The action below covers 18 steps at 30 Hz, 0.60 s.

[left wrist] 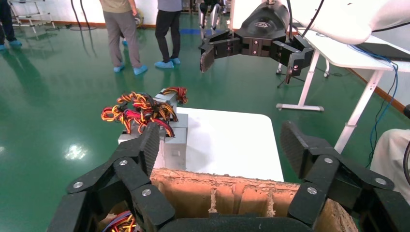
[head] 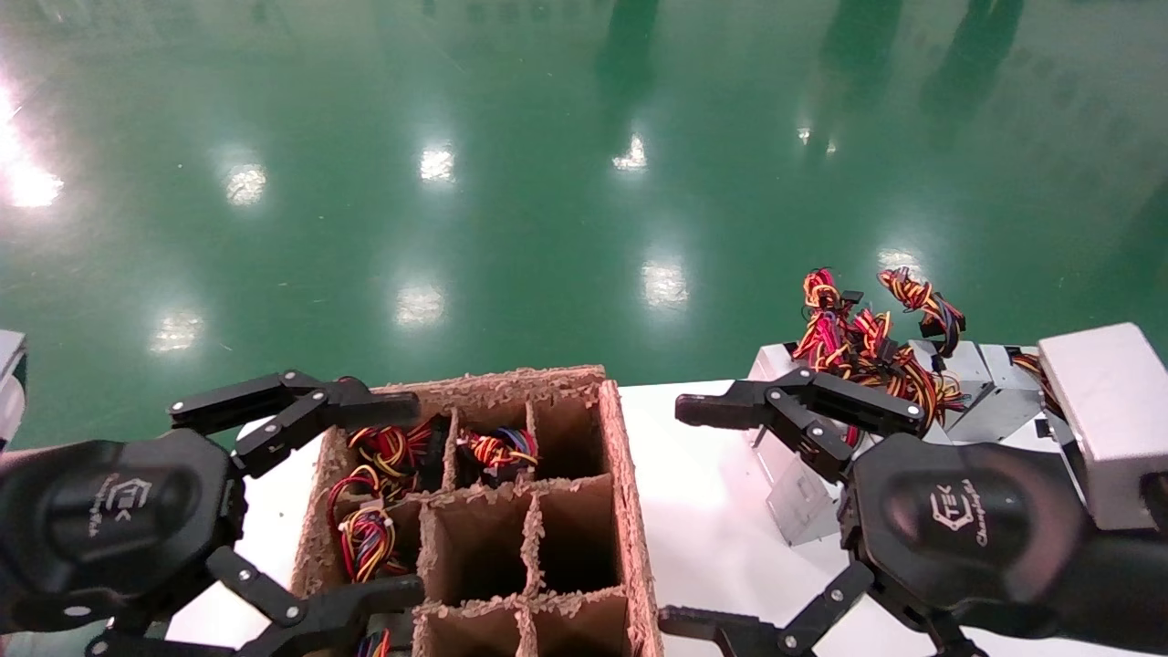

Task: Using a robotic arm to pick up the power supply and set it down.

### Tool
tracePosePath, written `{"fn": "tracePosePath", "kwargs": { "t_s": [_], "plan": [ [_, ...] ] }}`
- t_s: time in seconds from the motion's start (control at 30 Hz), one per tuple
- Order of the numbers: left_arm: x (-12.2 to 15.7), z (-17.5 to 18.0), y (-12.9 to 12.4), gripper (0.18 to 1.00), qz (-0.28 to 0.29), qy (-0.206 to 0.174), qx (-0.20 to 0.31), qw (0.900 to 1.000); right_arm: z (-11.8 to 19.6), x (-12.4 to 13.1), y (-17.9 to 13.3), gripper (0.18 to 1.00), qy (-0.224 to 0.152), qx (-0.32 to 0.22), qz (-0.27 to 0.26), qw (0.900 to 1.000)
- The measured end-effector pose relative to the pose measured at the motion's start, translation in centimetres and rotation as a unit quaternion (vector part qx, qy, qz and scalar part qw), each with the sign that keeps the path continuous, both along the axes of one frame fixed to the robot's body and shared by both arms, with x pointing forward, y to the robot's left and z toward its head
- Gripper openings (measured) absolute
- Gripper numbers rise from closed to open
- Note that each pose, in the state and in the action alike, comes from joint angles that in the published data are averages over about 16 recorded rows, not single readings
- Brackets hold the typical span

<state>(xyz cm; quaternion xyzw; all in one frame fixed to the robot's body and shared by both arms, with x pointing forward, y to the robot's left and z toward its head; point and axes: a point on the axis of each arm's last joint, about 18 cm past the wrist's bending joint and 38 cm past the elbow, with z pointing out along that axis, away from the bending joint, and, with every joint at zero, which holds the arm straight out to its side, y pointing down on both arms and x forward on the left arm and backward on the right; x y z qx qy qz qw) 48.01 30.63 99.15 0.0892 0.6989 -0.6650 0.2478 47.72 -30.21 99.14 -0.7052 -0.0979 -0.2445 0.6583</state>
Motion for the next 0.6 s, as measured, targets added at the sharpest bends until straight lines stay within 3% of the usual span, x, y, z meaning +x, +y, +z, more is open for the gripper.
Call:
{"fn": "tracePosePath", "kwargs": {
  "t_s": [0.27, 0.6],
  "plan": [
    [0.0, 0.0, 0.0, 0.855, 0.000, 0.000, 0.000, 1.0000, -0.6, 1.9, 0.8, 1.001, 0.004, -0.008, -0.026, 1.000],
    [0.0, 0.0, 0.0, 0.646, 0.000, 0.000, 0.000, 1.0000, -2.5, 6.6, 4.5, 1.001, 0.008, -0.037, -0.079, 0.996]
  ]
}}
